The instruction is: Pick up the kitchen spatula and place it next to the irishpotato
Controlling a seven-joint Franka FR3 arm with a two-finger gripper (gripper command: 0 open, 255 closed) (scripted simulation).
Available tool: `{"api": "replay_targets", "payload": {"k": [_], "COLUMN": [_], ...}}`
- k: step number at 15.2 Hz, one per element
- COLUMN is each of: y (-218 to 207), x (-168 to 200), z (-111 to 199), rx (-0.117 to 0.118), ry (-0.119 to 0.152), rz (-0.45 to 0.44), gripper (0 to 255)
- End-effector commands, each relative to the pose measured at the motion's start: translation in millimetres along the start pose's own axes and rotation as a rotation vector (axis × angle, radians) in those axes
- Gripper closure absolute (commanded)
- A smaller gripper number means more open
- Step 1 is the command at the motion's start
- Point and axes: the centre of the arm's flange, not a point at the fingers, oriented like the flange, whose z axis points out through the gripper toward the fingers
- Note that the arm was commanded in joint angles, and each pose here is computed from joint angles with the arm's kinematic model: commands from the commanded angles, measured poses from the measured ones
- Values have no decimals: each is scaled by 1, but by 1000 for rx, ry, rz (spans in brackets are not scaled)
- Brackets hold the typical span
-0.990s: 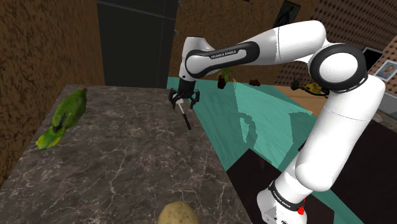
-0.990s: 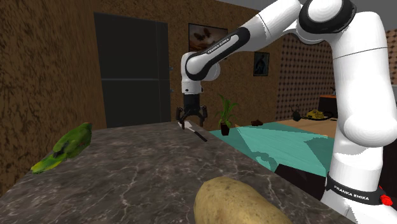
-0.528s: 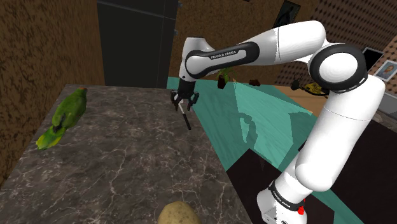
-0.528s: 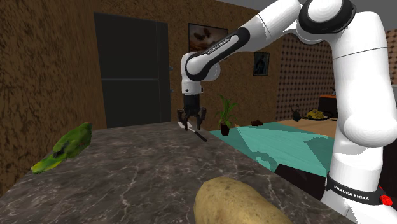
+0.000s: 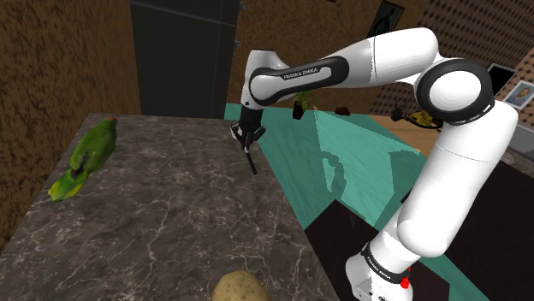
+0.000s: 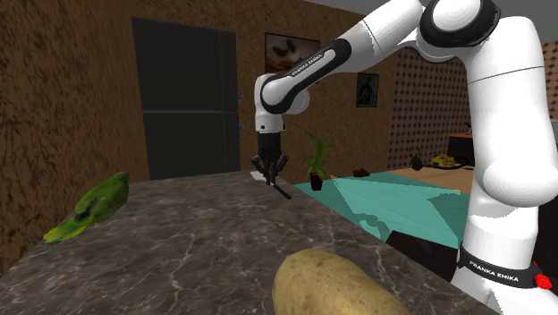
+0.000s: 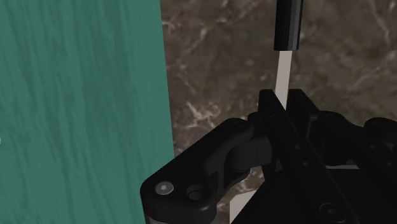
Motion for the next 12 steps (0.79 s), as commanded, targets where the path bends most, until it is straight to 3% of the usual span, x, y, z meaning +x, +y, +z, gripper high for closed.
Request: {"api": "replay_targets", "payload": {"k": [1, 12], "y": [0, 0], "x": [0, -4], "z": [0, -58], "rx": [0, 0], "ry": [0, 0], "rz": [0, 0], "gripper": [255, 255]}}
